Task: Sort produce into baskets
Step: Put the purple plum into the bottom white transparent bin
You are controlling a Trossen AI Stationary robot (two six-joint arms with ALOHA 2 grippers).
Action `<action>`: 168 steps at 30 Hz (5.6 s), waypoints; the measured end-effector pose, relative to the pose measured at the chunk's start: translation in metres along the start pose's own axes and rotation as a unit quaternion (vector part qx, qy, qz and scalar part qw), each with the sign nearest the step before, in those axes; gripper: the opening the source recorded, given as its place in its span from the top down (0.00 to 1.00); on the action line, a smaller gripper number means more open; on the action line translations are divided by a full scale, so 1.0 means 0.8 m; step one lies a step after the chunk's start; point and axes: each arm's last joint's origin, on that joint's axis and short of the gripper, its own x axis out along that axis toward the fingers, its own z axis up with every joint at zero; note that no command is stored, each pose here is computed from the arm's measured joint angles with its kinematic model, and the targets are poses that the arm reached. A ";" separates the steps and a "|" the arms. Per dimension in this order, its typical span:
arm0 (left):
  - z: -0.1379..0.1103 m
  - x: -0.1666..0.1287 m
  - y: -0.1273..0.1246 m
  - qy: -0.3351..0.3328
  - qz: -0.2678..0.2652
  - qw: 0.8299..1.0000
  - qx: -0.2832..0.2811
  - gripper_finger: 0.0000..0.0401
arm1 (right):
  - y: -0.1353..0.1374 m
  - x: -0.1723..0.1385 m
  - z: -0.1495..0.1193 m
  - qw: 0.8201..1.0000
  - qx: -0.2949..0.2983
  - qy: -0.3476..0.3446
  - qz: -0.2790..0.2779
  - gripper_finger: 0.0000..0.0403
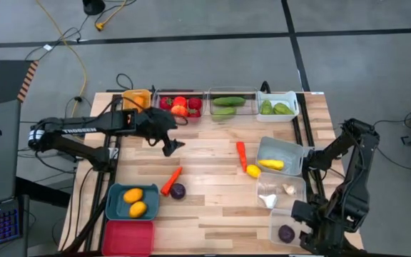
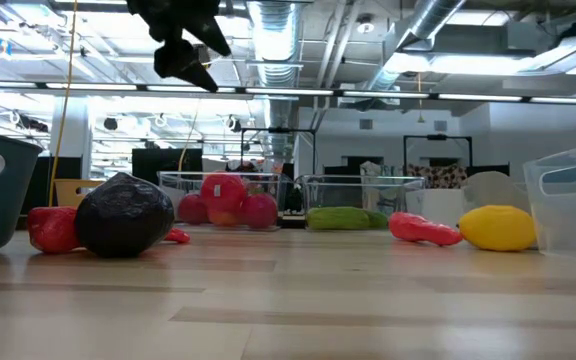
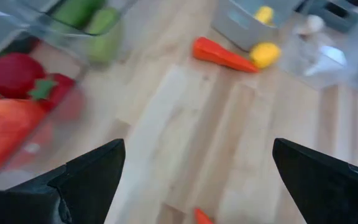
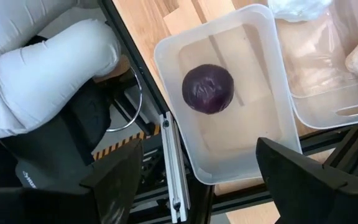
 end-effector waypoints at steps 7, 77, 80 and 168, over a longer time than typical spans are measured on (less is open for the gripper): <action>-0.018 -0.002 -0.046 0.006 -0.023 0.999 0.032 0.01 | 0.000 0.000 0.009 1.000 0.012 -0.004 0.000 0.16; -0.180 0.138 -0.172 0.238 0.011 0.955 0.178 0.32 | -0.003 -0.006 0.106 0.940 -0.189 -0.272 -0.078 0.16; -0.176 0.140 -0.176 0.226 0.000 0.960 0.163 0.31 | -0.004 -0.007 0.108 0.929 -0.205 -0.292 -0.094 0.16; 0.007 0.121 -0.214 0.034 -0.266 0.961 0.065 0.27 | 0.043 0.057 0.239 0.715 -0.583 -0.326 -0.207 0.30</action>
